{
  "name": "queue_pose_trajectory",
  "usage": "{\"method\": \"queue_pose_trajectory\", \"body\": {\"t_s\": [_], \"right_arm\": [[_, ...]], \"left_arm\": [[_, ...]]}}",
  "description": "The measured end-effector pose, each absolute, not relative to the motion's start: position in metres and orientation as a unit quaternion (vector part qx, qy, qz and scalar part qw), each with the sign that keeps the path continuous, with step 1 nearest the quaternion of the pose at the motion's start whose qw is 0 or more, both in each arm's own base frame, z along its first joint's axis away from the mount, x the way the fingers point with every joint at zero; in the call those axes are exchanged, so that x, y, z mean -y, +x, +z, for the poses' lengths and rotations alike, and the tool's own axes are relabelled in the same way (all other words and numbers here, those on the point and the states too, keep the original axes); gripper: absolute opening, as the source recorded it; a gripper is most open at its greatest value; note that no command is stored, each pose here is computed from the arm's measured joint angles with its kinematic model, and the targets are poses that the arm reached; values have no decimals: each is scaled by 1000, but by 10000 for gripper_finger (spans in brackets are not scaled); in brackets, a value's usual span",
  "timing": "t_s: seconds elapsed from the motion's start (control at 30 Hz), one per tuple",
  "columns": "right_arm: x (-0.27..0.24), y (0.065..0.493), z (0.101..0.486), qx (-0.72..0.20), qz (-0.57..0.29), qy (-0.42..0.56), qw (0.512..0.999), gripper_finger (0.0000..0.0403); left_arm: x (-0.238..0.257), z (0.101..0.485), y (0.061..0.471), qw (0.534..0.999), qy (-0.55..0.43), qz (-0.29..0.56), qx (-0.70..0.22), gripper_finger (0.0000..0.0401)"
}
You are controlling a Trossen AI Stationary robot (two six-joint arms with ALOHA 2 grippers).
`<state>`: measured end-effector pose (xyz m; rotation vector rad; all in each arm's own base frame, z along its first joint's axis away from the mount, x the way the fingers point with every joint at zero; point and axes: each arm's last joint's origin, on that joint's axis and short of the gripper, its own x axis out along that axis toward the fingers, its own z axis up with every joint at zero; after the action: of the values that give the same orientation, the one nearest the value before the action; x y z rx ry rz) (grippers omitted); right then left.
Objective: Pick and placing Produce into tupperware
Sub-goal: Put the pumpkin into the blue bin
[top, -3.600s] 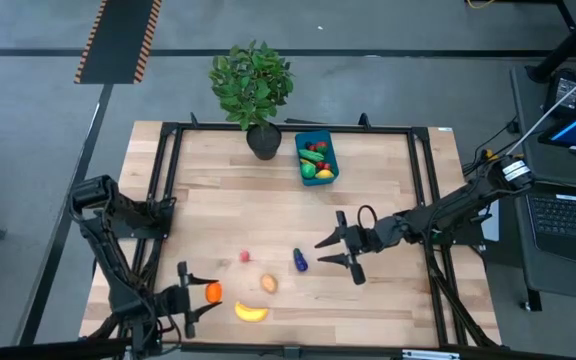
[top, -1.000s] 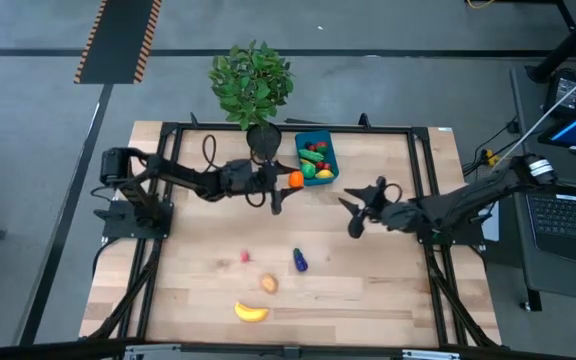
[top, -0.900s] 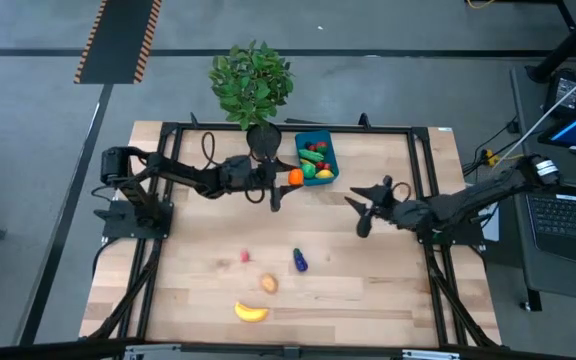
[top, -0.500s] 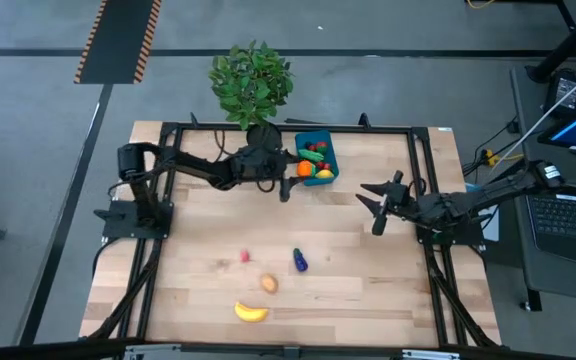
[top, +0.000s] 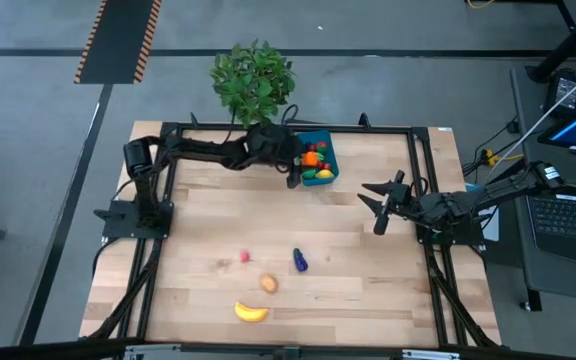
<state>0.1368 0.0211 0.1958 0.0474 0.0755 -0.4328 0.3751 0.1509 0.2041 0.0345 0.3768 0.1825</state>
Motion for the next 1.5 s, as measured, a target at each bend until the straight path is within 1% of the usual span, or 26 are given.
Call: {"method": "queue_pose_trajectory", "body": {"t_s": [0.27,0.33,0.5,0.63,0.73,0.9,1.03,1.23,1.37,1.5], "right_arm": [[-21,137,196,-38,-209,24,977,158],[-21,137,196,-38,-209,24,977,158],[-21,137,196,-38,-209,24,977,158],[-21,137,196,-38,-209,24,977,158],[-22,137,196,-36,-207,33,977,158],[-22,137,195,-42,-193,34,980,158],[-22,137,194,-44,-194,33,980,158],[-22,137,192,-51,-194,42,979,158],[-23,137,192,-55,-185,41,980,158],[-23,137,191,-59,-178,40,981,158]], "left_arm": [[-159,210,374,959,5,94,-267,228],[-155,211,376,957,10,98,-271,228],[-145,211,381,949,42,140,-281,228],[-141,211,383,948,50,137,-282,228],[-141,212,383,945,60,152,-283,228],[-133,212,386,944,88,139,-286,228],[-131,203,392,946,94,132,-282,228],[-138,173,408,940,96,139,-297,228],[-144,171,422,934,110,159,-299,228],[-146,170,428,935,107,150,-304,228]]}}
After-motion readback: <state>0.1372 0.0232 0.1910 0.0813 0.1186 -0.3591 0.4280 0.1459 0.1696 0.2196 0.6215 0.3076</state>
